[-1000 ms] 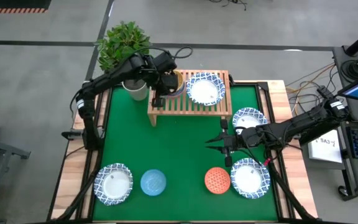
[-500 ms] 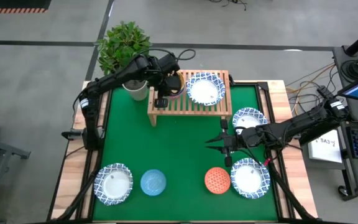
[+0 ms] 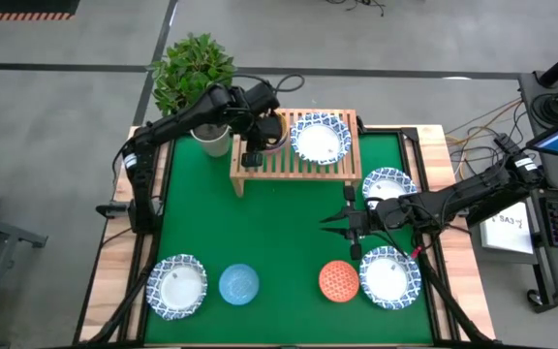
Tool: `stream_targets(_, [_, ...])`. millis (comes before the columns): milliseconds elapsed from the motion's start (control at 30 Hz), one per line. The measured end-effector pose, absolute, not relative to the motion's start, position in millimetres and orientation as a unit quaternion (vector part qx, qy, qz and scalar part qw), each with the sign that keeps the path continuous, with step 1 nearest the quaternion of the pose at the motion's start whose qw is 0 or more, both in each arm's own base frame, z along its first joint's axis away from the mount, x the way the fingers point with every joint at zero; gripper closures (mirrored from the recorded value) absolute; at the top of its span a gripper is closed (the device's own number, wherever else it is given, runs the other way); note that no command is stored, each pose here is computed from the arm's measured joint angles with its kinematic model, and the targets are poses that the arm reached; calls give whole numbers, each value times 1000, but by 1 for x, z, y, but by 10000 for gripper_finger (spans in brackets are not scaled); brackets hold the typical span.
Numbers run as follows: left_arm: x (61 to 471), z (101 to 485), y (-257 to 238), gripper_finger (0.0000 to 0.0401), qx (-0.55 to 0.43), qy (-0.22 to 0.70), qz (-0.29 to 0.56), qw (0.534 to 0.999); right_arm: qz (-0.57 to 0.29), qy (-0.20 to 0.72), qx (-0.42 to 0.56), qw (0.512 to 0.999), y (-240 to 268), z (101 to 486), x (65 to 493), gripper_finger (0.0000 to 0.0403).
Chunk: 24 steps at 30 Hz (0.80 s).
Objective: Place and stack bowls onto a shelf
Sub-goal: Stack the yellow bowl on top of the blue bowl on the shelf
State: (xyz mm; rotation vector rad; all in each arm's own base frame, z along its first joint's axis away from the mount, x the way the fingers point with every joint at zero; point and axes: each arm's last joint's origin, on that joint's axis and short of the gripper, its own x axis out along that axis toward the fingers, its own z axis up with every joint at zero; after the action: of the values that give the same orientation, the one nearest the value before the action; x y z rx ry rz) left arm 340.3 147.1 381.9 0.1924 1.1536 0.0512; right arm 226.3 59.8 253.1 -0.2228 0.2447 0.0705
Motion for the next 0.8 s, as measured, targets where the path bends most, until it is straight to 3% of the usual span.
stream_targets(200, [336,403,147,318,126,519,32,845,35,122,-111,986,60,253,226,335])
stream_targets(333, [335,419,157,323,162,488,85,854,35,122,-111,986,60,253,226,335])
stream_targets(633, [324,419,207,393,150,464,169,857,35,122,-111,986,60,253,226,335])
stream_targets(800, [328,405,222,398,123,477,177,852,35,122,-113,985,60,253,226,335])
